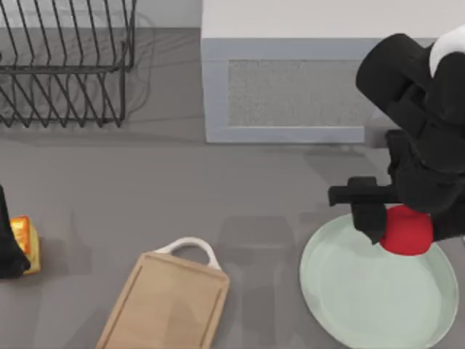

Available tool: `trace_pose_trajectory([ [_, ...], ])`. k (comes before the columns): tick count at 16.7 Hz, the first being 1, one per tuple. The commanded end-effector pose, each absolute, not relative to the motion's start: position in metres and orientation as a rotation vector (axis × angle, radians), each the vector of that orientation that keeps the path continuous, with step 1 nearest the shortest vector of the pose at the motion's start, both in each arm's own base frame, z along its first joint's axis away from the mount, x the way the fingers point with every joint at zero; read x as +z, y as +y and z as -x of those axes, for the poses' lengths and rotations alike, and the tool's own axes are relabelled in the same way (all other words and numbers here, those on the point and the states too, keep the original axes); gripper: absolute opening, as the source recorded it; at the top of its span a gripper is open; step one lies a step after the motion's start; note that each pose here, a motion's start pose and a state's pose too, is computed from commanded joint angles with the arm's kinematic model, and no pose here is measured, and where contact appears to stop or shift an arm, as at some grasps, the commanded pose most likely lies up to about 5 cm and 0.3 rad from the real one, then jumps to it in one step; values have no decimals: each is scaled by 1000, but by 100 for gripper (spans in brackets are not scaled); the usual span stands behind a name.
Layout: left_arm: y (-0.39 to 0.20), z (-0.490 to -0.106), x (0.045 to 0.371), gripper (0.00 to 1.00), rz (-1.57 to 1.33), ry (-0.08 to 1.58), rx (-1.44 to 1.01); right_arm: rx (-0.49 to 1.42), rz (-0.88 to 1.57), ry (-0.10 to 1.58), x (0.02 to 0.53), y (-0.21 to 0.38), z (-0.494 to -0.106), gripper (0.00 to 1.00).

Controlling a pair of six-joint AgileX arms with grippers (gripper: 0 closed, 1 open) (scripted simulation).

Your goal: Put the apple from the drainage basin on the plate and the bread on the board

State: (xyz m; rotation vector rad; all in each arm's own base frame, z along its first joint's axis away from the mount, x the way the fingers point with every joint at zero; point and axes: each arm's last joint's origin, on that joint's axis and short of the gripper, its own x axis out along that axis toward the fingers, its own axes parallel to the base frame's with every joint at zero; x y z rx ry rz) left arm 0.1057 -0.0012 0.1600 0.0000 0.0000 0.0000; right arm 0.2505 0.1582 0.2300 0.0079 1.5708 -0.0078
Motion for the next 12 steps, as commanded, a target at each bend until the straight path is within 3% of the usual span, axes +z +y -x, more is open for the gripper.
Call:
trace_pose_trajectory([
  [5, -1, -106, 160, 100, 0, 0, 0, -8, -8, 1571, 230, 158, -250, 98],
  [12, -1, -106, 160, 100, 0, 0, 0, -8, -8, 1571, 230, 158, -250, 100],
])
